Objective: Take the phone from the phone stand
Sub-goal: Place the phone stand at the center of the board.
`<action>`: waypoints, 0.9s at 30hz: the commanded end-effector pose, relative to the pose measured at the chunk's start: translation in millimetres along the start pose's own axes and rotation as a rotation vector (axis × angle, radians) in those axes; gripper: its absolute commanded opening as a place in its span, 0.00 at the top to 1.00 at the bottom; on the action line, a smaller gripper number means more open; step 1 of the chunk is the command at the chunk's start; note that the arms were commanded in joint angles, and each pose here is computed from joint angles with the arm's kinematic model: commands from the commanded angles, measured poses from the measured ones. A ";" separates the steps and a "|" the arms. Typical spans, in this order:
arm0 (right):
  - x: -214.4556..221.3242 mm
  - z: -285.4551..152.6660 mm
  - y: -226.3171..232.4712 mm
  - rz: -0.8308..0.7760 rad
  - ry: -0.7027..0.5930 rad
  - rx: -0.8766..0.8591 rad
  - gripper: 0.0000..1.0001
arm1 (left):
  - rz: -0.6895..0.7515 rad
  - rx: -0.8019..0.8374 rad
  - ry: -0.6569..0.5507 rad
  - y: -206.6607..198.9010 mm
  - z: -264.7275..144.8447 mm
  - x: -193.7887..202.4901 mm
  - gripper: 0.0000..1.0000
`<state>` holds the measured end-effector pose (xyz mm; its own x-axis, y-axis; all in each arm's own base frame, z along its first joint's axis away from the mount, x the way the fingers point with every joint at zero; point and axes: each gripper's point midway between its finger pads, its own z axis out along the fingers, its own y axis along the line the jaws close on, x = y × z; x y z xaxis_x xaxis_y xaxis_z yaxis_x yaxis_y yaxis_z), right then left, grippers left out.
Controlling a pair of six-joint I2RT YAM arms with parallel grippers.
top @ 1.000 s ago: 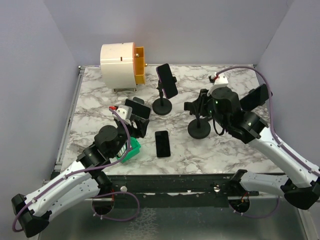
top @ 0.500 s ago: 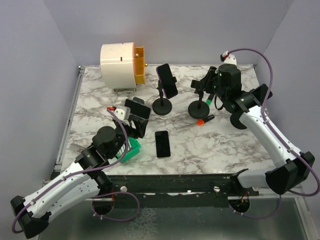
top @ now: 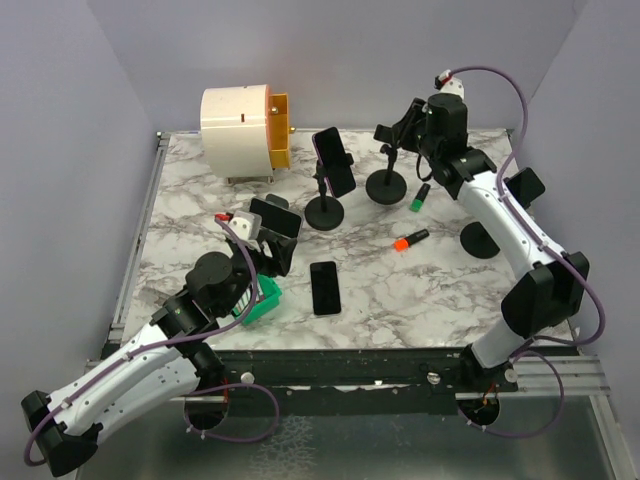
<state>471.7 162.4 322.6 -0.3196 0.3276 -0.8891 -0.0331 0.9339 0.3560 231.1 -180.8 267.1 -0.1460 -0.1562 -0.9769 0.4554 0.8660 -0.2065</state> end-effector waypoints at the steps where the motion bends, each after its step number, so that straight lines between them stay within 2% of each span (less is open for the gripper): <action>1: -55.4 17.4 23.3 0.058 -0.169 -0.096 1.00 | -0.006 -0.013 -0.006 2.6 0.7 -2.7 0.32; 10: -58.0 67.3 16.1 0.001 -0.183 -0.073 1.00 | 0.002 -0.012 0.008 2.7 3.5 1.2 0.32; 16: -43.3 96.3 1.0 0.012 -0.167 -0.071 1.00 | -0.002 -0.008 0.021 2.8 6.9 5.0 0.32; 27: -16.9 113.8 -10.4 0.005 -0.108 -0.050 1.00 | -0.004 -0.027 0.027 8.5 9.9 6.6 0.32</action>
<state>574.7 159.4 258.9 -0.3225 0.3239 -0.8894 -0.0205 0.9370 0.3487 242.3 -178.2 253.6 -0.1755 -0.1270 -0.9763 0.4220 0.8862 -0.1911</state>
